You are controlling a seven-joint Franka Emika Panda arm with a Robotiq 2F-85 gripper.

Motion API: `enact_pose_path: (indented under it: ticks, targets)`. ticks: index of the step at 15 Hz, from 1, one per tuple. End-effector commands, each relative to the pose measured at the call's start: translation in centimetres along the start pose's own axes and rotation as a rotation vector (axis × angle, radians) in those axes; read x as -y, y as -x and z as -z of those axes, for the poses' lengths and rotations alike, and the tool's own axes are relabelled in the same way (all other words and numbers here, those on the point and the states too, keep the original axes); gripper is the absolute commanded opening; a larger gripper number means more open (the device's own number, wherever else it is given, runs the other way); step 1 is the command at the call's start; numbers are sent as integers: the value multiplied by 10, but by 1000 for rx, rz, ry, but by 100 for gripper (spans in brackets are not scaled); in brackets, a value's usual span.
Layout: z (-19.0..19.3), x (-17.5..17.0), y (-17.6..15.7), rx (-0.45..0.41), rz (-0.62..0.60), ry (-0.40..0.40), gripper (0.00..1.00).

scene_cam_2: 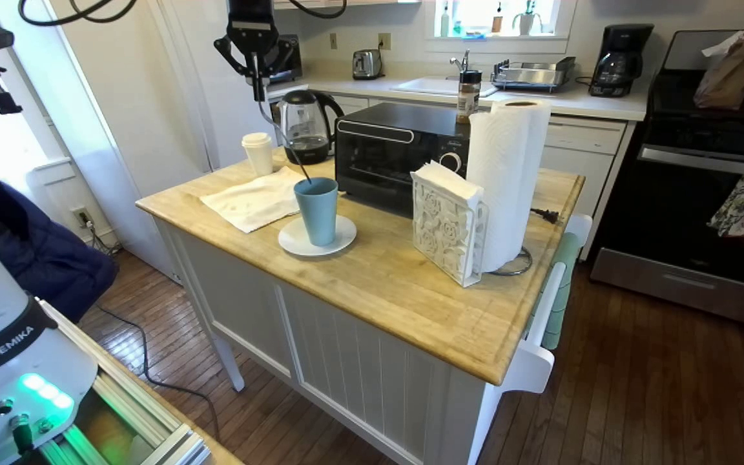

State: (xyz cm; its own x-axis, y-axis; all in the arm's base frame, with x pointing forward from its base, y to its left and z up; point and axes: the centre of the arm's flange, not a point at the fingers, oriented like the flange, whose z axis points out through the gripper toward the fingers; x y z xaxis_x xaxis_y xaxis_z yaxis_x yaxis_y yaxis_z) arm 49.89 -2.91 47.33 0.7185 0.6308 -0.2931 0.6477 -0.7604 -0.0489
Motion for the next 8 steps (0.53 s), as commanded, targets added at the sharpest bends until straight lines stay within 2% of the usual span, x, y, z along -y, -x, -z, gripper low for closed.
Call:
enact_pose_path:
  ticks: [1,4,8]
  targets:
    - [21,10,1,14,-25,-42,1]
    - [29,9,2,21,-79,-42,1]
    - [36,8,-1,-3,-233,18,1]
